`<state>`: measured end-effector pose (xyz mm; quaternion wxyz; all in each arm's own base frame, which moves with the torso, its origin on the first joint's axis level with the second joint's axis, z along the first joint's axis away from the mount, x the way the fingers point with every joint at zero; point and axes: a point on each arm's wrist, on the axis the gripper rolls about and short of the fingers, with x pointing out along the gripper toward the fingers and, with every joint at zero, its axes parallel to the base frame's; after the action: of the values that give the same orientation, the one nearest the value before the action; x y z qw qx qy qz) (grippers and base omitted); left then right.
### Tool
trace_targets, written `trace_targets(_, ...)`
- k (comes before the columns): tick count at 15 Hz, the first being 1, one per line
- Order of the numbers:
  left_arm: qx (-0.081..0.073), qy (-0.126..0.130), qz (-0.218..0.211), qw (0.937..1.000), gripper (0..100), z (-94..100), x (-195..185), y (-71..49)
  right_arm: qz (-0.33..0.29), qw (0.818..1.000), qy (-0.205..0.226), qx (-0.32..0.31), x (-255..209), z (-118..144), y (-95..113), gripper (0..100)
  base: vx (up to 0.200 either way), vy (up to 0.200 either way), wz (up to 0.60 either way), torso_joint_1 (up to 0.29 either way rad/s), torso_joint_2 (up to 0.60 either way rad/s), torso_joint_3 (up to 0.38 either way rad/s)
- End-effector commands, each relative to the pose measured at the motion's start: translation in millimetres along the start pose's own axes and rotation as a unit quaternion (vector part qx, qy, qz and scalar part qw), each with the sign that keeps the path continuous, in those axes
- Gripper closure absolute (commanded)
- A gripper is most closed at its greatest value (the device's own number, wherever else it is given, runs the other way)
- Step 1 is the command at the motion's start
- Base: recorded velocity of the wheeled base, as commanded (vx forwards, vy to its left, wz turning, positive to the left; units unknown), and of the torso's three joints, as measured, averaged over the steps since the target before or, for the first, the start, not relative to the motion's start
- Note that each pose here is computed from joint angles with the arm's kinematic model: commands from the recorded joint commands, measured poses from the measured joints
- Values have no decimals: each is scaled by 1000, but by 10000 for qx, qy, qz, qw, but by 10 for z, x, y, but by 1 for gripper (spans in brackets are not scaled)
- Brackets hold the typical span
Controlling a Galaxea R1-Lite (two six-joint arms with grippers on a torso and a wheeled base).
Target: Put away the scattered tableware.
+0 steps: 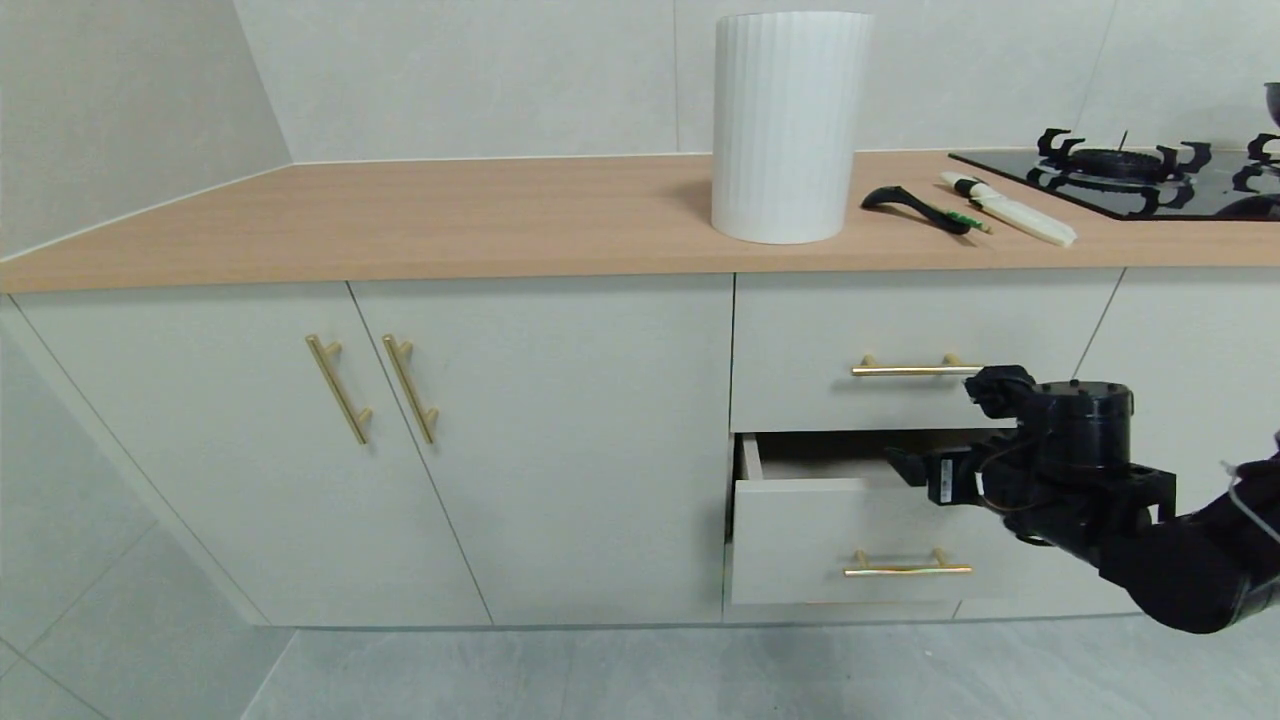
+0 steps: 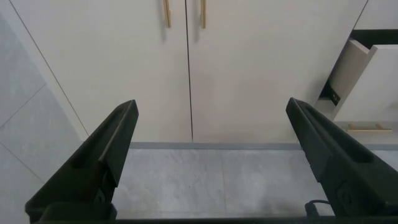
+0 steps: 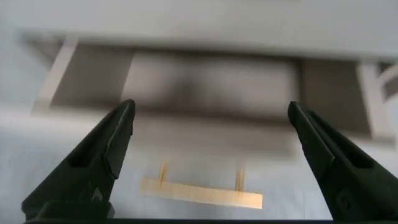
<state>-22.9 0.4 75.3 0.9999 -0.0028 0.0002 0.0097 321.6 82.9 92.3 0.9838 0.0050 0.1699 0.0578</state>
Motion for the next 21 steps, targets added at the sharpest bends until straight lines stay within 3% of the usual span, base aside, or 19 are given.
trace_targets(1, -3, 6, 3, 10000, 0, 0, 1, 0, -111, 9997, 222, -47, 218, -289, 6, 0, 0, 0, 0, 0, 0, 0)
trace_targets(5, -3, 6, 3, 10000, 0, 0, 1, 0, -129, 9996, 259, -50, 324, -408, 5, 0, 0, 0, 0, 0, 0, 0)
trace_targets(13, -3, 6, 3, 10000, 0, 0, 1, 0, -122, 9992, 373, -84, 215, -358, 0, 0, 0, 0, 0, 0, 0, 0)
trace_targets(19, -3, 6, 3, 10000, 0, 0, 1, 0, -33, 9962, 847, -185, -5, -243, 33, 0, 0, 0, 0, 0, 0, 0)
trace_targets(21, -3, 6, 3, 10000, 0, 0, 1, 0, 172, 9905, 1321, -346, -197, -208, 131, 0, 0, 0, 0, 0, 0, 0)
